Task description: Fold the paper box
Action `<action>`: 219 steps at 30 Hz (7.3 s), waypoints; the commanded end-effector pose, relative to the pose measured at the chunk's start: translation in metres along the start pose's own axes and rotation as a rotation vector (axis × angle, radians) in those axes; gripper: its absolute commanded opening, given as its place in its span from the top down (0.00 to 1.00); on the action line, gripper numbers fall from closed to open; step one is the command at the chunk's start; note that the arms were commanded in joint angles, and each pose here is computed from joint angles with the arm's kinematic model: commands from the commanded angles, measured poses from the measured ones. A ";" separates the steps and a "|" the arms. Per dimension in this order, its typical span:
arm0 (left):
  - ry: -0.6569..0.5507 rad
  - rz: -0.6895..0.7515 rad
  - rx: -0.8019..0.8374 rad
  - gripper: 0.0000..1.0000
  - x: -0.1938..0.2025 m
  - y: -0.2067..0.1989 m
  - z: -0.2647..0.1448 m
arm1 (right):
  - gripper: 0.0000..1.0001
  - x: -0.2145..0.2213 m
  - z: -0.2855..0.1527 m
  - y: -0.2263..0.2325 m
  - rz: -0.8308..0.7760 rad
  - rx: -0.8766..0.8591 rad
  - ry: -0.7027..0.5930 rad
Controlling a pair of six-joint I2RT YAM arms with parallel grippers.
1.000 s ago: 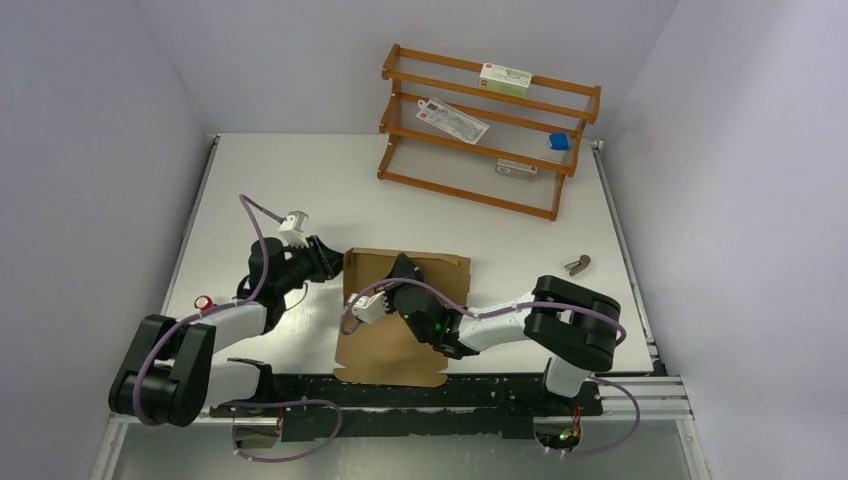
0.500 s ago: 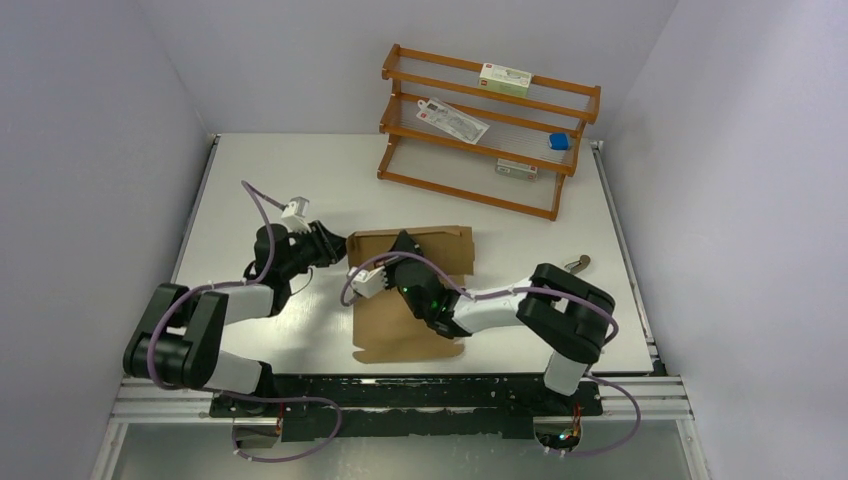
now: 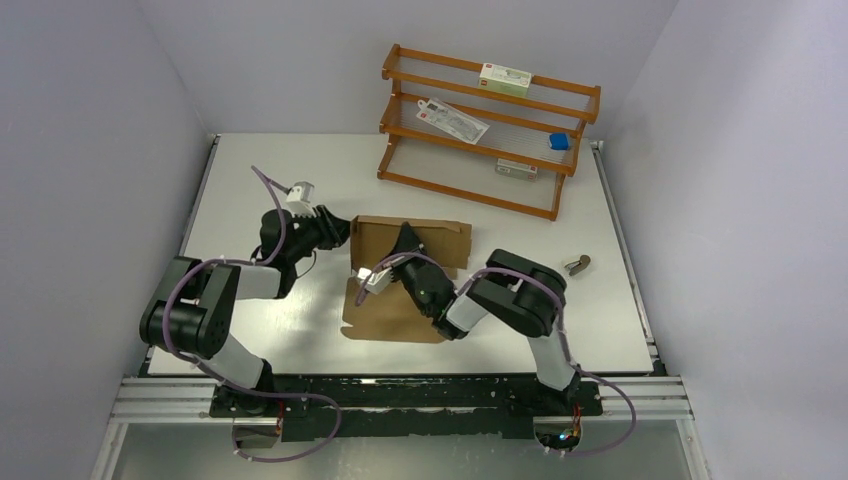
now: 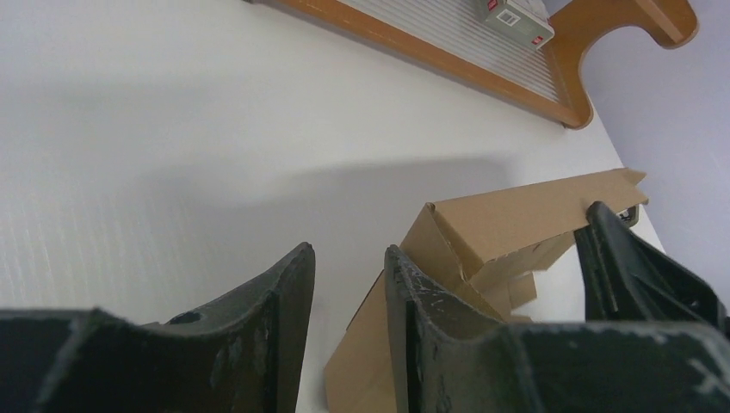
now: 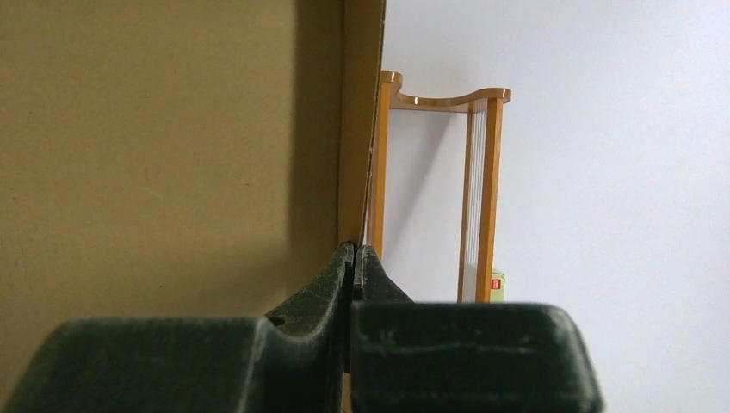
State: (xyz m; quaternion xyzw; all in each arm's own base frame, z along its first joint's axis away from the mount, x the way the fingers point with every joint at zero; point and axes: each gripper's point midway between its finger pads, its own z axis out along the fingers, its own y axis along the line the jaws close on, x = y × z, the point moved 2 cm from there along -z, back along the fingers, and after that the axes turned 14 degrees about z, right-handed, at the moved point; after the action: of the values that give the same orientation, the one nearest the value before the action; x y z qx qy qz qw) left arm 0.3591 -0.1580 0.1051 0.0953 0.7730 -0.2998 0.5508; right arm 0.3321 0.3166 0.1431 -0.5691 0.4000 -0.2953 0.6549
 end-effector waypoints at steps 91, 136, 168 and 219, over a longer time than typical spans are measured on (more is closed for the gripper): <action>0.409 -0.022 0.152 0.36 0.054 -0.026 0.025 | 0.67 0.115 0.001 0.081 1.227 -1.476 0.379; -0.065 0.007 -0.027 0.38 -0.081 -0.009 -0.023 | 1.00 0.067 0.033 -0.067 0.456 -0.512 0.125; 0.136 -0.143 -0.013 0.49 -0.012 0.013 -0.004 | 1.00 -0.001 -0.032 -0.030 0.068 -0.149 -0.022; 0.331 -0.285 -0.040 0.72 0.075 -0.097 -0.028 | 1.00 0.021 -0.010 -0.034 0.214 -0.113 0.062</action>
State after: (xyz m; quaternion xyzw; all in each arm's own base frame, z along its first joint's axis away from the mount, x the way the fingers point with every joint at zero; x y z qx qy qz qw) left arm 0.2620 -0.2128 0.0752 0.0170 0.8800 -0.3005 0.3674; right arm 0.3360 0.2834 0.1599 -0.5655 0.4905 -0.2410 0.6177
